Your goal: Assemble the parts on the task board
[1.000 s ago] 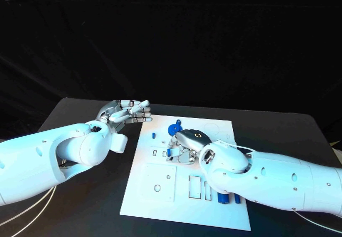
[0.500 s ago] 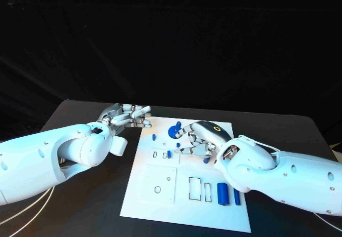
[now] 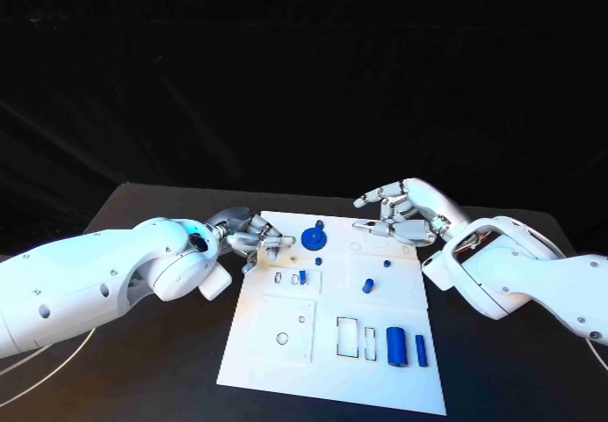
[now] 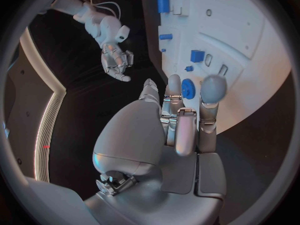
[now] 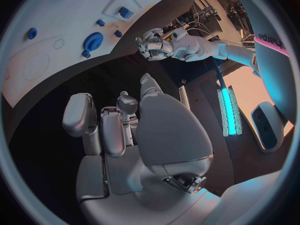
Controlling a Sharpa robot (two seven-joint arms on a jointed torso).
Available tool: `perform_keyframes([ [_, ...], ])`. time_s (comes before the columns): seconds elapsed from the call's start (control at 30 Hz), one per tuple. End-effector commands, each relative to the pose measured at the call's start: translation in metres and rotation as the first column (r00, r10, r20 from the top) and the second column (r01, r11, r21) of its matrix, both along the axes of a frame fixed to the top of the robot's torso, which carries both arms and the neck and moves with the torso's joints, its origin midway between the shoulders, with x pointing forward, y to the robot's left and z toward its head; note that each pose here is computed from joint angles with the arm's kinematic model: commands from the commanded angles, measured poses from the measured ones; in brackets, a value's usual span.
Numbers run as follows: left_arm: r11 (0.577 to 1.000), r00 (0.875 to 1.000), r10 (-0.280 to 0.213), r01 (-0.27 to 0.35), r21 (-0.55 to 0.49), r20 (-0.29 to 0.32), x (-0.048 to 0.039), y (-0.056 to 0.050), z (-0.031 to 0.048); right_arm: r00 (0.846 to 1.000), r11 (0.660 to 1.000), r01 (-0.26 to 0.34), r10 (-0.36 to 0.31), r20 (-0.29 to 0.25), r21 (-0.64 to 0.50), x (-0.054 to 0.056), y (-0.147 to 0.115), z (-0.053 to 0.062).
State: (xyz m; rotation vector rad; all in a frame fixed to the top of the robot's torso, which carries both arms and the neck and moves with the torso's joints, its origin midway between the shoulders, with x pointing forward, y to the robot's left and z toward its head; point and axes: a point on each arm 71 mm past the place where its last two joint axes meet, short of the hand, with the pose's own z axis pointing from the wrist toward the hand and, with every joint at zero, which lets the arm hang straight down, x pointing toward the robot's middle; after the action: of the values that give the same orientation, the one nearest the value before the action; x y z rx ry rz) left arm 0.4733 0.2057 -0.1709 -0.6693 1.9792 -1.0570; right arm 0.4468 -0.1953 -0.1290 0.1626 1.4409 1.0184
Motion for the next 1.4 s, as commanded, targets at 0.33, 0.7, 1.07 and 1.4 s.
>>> perform_keyframes([
  [0.33,0.845,0.993,-0.085,0.118,0.521,-0.087,0.0051,-0.028,0.0010,0.995,0.992,0.066,-0.057,-0.086,0.107,0.010,-0.025,0.000],
  [0.7,0.798,0.990,-0.097,0.139,0.586,-0.102,0.0101,-0.052,0.0025,0.992,0.991,0.089,-0.079,-0.095,0.103,0.012,-0.029,0.001],
  [1.07,0.767,0.990,-0.100,0.140,0.626,-0.098,0.0181,-0.065,-0.0009,0.991,0.990,0.103,-0.094,-0.099,0.093,0.014,-0.030,0.000],
  [1.4,0.756,0.987,-0.102,0.156,0.635,-0.121,0.0244,-0.071,-0.0057,0.991,0.990,0.104,-0.095,-0.097,0.091,0.014,-0.029,0.000],
])
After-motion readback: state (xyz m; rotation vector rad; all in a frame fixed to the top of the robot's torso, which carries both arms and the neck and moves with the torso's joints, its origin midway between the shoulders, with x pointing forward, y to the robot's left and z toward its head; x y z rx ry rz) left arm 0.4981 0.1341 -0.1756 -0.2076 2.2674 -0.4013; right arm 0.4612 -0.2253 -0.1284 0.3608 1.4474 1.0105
